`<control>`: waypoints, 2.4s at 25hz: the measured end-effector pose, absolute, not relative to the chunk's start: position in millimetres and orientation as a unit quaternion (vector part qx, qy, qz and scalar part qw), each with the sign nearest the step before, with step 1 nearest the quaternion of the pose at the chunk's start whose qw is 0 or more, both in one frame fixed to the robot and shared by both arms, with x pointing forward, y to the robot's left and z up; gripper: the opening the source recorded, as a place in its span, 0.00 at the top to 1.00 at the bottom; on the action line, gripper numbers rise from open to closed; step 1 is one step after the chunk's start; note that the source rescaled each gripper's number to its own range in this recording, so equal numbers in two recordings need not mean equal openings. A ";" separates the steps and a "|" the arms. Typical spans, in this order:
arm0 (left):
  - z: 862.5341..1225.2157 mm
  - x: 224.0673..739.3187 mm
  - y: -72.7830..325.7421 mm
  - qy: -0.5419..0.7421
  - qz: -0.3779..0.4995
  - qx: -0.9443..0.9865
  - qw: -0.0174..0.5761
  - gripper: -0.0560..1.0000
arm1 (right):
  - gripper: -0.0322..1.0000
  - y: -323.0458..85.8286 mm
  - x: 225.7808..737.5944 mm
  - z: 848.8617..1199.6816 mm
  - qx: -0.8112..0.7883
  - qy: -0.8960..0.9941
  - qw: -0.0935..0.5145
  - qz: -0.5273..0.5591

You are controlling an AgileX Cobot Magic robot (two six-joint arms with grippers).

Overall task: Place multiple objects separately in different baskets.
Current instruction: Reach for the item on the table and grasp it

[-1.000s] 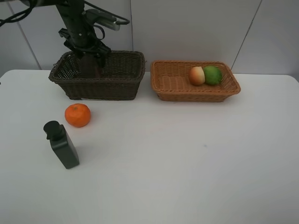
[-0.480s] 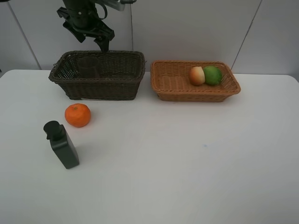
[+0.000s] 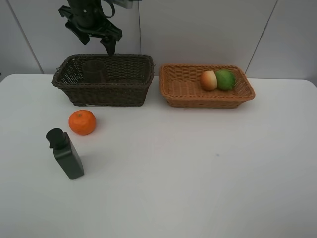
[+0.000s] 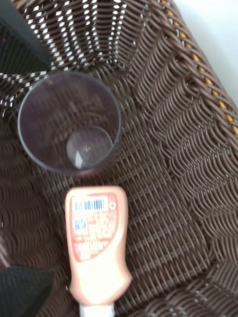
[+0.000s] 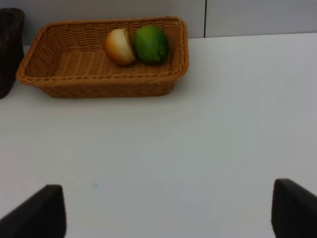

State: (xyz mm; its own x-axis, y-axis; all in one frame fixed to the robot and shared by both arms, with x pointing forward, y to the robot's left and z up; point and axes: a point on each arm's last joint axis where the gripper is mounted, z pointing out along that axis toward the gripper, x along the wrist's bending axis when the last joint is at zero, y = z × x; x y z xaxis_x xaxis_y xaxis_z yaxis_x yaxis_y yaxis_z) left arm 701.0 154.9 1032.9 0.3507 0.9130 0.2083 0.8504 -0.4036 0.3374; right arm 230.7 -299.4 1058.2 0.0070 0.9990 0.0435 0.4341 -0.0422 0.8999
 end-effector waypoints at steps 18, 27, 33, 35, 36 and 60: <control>1089.8 654.0 115.3 0.560 0.193 0.799 0.107 0.00 | 0.09 -299.4 230.7 1058.2 0.609 0.588 0.364 0.388; 1111.9 611.1 125.8 0.562 0.183 0.800 0.106 0.00 | 0.09 -299.4 230.7 1058.2 0.609 0.588 0.364 0.388; 1113.0 571.6 146.9 0.616 0.164 0.765 0.092 0.00 | 0.09 -299.4 230.7 1058.2 0.609 0.588 0.364 0.388; 1113.6 557.6 154.4 0.639 0.158 0.747 0.090 0.00 | 0.09 -299.4 230.7 1058.2 0.609 0.588 0.364 0.388; 1112.4 550.8 158.1 0.649 0.155 0.739 0.088 0.00 | 0.09 -299.4 230.7 1058.2 0.609 0.588 0.364 0.388; 1060.7 479.3 166.4 0.778 0.061 0.625 0.022 0.00 | 0.09 -299.4 230.7 1058.2 0.609 0.588 0.364 0.388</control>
